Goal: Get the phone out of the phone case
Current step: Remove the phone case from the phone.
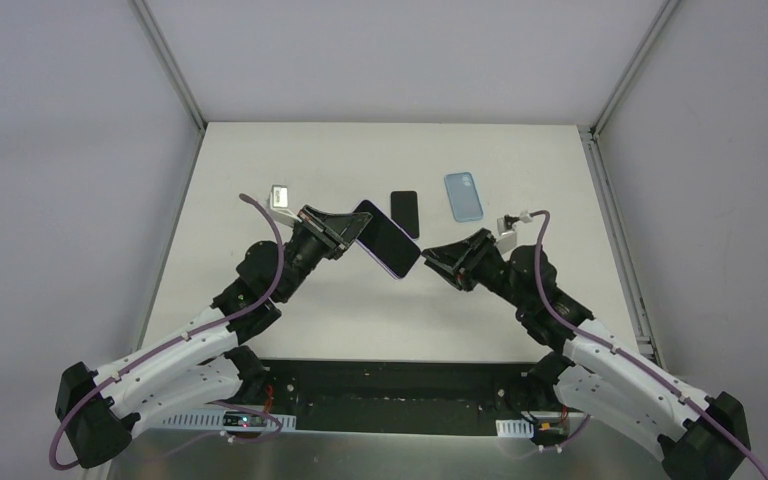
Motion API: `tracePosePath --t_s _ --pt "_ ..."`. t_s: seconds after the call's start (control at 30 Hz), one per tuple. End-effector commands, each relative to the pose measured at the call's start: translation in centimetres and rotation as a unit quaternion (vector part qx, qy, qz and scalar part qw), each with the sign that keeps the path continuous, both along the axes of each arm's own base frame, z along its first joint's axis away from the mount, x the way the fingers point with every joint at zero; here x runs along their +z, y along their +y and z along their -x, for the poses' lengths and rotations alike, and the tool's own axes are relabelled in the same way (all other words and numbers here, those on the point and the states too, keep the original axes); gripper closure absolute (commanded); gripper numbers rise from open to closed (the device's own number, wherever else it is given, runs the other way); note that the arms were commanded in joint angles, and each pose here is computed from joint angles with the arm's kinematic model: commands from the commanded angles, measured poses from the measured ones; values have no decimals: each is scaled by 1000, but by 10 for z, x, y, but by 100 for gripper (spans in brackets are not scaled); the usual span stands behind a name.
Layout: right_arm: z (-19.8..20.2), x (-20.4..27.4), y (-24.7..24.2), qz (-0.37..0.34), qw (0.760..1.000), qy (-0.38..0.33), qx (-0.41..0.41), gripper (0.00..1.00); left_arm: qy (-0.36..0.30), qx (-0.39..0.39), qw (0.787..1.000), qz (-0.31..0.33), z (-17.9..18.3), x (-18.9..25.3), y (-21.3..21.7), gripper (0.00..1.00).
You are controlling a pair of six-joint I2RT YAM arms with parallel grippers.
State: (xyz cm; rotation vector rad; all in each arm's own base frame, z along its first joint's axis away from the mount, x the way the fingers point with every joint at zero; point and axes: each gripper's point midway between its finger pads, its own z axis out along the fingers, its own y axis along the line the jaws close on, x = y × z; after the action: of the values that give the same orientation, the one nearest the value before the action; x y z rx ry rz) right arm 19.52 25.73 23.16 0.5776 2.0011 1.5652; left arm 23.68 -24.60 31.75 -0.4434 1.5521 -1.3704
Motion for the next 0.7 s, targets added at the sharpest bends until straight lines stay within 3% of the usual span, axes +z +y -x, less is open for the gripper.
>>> tracePosePath --t_s 0.0,0.67 --pt "5 9 9 -16 1000 -8 24 60 -58 -44 992 105 20 76 -2 100" --pt "4 9 -1 17 1000 -23 10 60 -64 -32 992 103 19 76 2 100"
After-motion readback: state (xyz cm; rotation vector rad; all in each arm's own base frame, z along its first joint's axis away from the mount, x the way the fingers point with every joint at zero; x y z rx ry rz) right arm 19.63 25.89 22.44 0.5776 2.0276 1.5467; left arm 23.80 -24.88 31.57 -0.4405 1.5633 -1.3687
